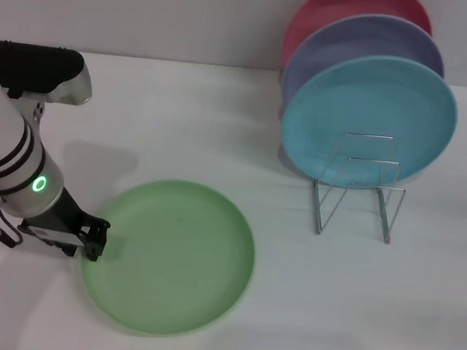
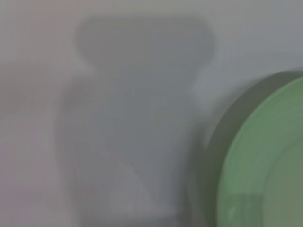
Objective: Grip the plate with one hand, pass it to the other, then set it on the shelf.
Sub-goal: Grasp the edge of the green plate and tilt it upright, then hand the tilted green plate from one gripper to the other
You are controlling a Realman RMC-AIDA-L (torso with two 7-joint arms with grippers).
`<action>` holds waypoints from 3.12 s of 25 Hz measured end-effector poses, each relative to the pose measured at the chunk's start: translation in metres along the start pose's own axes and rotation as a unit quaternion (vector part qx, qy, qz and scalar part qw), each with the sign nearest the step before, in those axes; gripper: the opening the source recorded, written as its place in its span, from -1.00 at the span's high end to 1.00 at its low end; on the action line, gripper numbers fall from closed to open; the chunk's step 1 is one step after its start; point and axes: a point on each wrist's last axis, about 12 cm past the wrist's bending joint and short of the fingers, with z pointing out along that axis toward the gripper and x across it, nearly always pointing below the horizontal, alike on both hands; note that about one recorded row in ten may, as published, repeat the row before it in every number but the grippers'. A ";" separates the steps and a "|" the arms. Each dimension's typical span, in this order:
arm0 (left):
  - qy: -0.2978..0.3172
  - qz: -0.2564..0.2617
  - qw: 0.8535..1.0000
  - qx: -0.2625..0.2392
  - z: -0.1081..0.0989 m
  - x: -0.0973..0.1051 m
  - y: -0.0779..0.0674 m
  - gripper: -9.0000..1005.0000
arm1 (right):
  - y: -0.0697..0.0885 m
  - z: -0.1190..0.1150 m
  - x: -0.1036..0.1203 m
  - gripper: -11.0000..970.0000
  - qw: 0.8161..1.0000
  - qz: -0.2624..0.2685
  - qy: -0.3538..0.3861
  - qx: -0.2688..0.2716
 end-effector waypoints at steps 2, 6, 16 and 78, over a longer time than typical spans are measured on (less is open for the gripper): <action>0.001 0.001 1.000 -0.001 0.001 0.000 0.000 0.42 | 0.000 0.000 0.000 -0.36 1.000 0.000 0.000 0.000; 0.005 0.003 1.000 -0.002 0.002 0.000 0.000 0.42 | -0.001 -0.001 -0.001 -0.36 1.000 -0.001 -0.001 0.000; 0.007 0.012 1.000 -0.004 0.002 0.000 -0.003 0.62 | -0.002 -0.004 -0.002 -0.36 1.000 -0.003 -0.004 0.001; -0.347 -0.003 0.935 0.072 -0.020 -0.034 0.060 0.92 | 0.003 -0.017 0.007 -0.36 0.999 0.004 0.033 0.008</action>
